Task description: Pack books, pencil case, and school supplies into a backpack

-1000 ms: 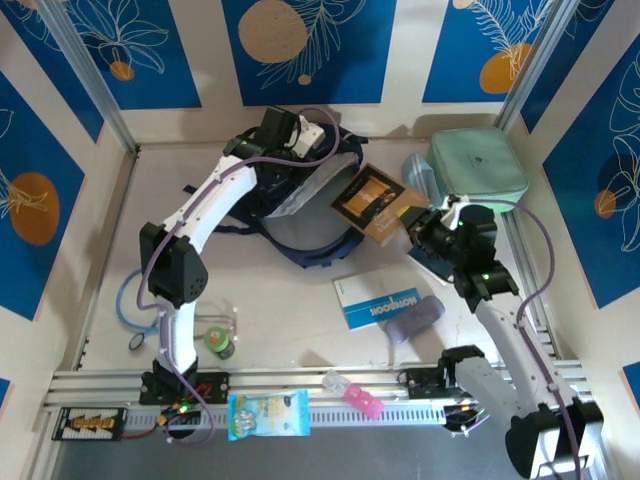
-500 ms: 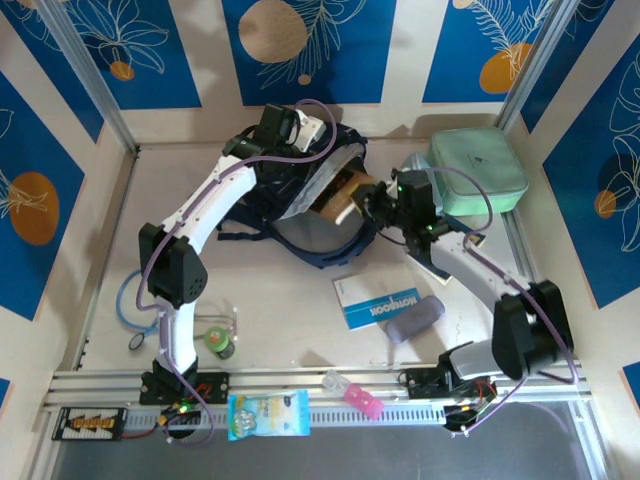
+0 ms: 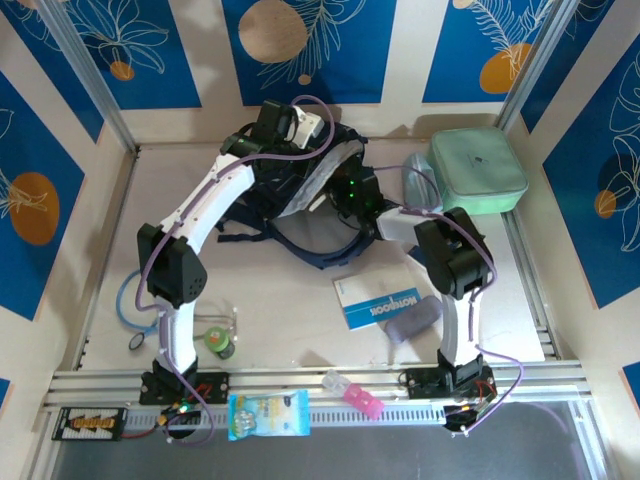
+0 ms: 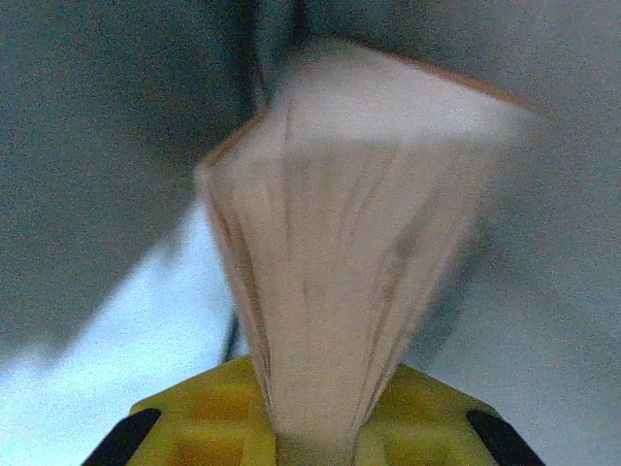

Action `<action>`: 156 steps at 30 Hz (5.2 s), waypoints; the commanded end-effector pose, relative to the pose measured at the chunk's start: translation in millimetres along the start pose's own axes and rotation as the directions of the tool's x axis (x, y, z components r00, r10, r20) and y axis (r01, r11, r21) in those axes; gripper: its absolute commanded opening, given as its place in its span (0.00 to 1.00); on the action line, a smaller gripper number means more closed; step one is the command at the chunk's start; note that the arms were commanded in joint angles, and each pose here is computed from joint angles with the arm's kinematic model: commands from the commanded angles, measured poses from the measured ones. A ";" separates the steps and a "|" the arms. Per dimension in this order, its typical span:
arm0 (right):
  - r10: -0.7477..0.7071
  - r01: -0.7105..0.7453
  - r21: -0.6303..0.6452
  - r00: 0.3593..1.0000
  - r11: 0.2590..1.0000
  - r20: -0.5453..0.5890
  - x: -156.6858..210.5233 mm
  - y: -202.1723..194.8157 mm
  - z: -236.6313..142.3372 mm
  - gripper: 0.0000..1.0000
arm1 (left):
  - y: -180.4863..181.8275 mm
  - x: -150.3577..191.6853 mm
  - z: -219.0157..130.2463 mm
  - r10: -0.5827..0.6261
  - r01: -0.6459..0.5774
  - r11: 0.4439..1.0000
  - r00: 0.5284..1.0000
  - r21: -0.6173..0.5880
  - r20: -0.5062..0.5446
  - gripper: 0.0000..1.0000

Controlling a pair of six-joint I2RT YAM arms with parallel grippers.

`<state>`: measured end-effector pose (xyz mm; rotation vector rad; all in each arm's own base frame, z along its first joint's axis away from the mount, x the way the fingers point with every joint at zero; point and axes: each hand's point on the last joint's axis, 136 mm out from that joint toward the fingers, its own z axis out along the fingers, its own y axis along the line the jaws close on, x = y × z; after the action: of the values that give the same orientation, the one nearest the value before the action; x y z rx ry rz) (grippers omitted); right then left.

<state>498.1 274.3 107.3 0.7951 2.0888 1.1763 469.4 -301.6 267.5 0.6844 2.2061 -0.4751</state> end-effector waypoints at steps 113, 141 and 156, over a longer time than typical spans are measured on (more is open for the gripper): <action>-0.003 0.419 0.483 0.758 0.769 -0.653 148.0 -176.9 -200.9 0.52 | -33.0 147.0 6.5 -0.452 0.454 0.891 0.878 -0.030 -0.157 0.91; 0.141 0.070 0.627 0.949 0.776 -0.280 35.3 -193.6 -228.6 0.49 | -154.7 214.0 110.9 -0.282 0.398 0.910 0.799 0.116 -0.531 0.54; 0.162 0.067 0.640 0.943 0.765 -0.291 40.9 -202.7 -231.1 0.49 | -163.7 238.6 124.1 -0.273 0.414 0.904 0.753 0.108 -0.599 0.46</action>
<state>265.9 97.4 24.0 1.0010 2.8025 0.6033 313.7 -416.9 33.1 0.5625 2.8688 -0.8227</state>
